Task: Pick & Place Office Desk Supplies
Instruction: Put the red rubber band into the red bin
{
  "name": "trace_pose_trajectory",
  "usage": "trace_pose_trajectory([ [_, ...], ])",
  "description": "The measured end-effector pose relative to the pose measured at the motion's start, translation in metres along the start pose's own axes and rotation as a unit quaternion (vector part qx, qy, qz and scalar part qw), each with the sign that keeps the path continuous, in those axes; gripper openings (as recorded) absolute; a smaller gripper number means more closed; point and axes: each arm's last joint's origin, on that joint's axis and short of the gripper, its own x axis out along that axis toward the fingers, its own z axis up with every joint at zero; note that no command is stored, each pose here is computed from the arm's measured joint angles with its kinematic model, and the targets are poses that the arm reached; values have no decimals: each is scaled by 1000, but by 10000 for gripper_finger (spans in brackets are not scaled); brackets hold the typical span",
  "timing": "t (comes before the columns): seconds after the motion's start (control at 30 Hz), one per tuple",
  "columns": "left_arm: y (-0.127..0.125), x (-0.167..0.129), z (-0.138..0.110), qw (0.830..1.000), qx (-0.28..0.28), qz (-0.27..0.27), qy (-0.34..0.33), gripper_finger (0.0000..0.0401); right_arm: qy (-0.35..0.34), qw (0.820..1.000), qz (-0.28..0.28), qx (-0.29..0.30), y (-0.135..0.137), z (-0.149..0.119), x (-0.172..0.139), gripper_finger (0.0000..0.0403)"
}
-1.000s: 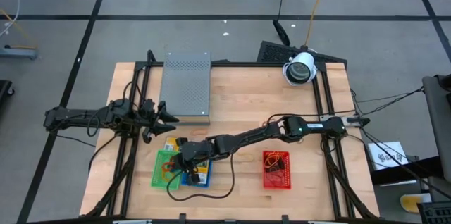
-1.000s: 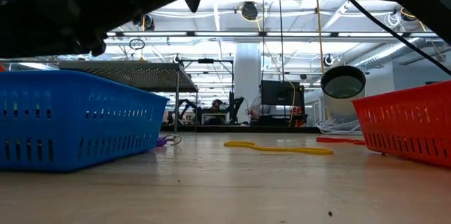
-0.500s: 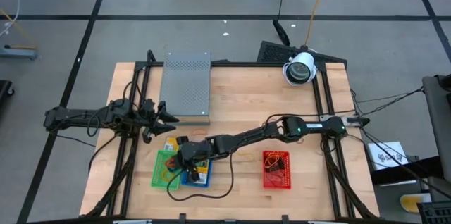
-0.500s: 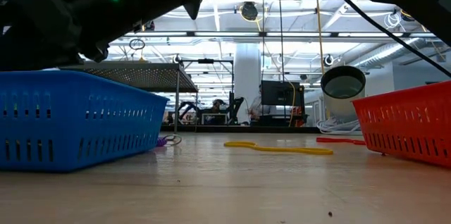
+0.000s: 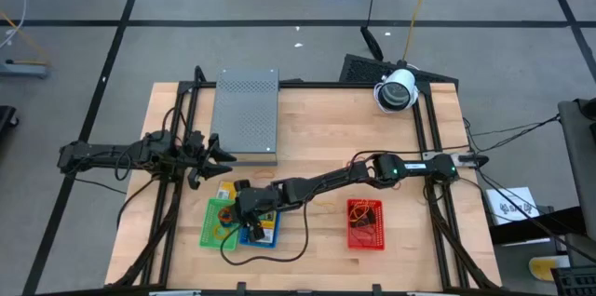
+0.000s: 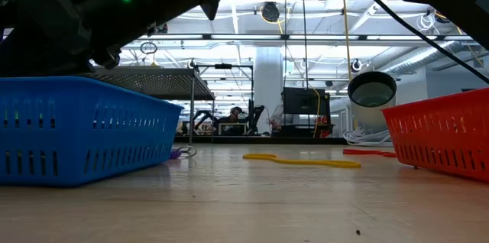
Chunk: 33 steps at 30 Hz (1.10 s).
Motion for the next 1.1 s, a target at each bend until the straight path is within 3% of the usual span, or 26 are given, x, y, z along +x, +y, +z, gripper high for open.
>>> trace_pose_trajectory([
  [0.5, 0, 0, 0, 1000, 0, 0, 0, 186, -2, 1000, 13, -7, 18, 28, -25, 110],
  [0.7, 0, 0, 0, 1000, 0, 0, 0, 186, 53, 999, -7, 4, 14, 33, -44, 107],
  [0.87, 0, 0, 0, 1000, 0, 0, 0, 186, 100, 993, -10, 64, 8, 39, -67, 107],
  [1.1, 0, 0, 0, 1000, -1, 0, 0, 186, 186, 973, -70, 120, -3, 33, -90, 110],
])
